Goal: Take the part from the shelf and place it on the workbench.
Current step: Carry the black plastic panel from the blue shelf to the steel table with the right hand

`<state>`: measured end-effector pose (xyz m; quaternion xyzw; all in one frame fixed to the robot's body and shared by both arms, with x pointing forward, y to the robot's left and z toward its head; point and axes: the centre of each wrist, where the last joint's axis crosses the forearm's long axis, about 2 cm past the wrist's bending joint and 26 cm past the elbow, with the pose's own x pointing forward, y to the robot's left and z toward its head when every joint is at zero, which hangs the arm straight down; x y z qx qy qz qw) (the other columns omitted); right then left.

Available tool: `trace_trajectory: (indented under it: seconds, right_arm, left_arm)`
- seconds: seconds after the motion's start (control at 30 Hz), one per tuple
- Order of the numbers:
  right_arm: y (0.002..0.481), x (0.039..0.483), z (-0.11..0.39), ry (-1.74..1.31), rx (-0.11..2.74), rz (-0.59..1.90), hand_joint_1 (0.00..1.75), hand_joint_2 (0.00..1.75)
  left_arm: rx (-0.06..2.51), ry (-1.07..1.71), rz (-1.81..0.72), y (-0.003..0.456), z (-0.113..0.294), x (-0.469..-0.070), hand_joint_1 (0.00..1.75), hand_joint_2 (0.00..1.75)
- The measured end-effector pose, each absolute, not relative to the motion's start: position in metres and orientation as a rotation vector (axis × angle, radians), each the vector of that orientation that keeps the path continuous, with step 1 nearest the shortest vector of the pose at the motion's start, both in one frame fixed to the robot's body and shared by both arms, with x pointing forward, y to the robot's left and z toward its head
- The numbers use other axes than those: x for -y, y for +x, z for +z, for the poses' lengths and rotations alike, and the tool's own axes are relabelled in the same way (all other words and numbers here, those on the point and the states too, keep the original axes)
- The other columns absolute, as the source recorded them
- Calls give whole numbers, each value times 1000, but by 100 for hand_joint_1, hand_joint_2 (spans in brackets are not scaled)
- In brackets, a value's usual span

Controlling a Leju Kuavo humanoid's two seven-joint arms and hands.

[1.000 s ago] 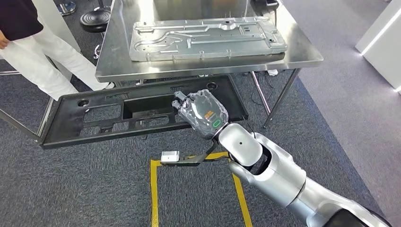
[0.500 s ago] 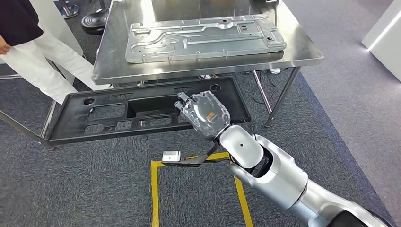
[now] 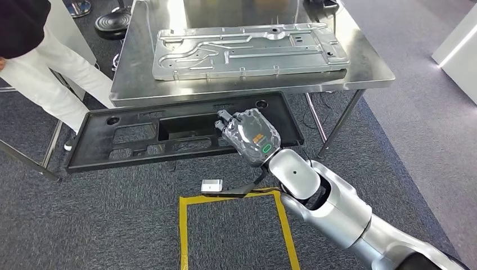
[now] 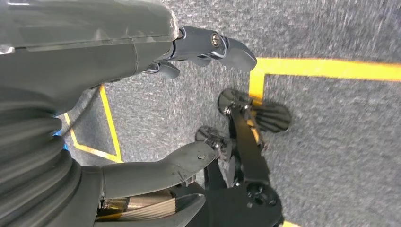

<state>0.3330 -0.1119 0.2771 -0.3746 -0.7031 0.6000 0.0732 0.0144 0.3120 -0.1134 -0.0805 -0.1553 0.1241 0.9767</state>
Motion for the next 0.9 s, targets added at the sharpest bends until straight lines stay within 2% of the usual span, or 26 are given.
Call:
trace_trajectory:
  seconds: [0.43, 0.77, 0.9]
  right_arm:
    - [345, 141, 271, -1202, 2018, 1759, 175, 175]
    - [339, 157, 236, -1160, 1947, 1723, 175, 175]
    - [343, 169, 240, -1218, 1907, 1740, 175, 175]
  left_arm:
    - [302, -167, 213, 15, -114, -306, 0, 175]
    - [232, -157, 153, -2, -115, -303, 0, 175]
    - [270, -164, 149, -2, -115, -302, 0, 175]
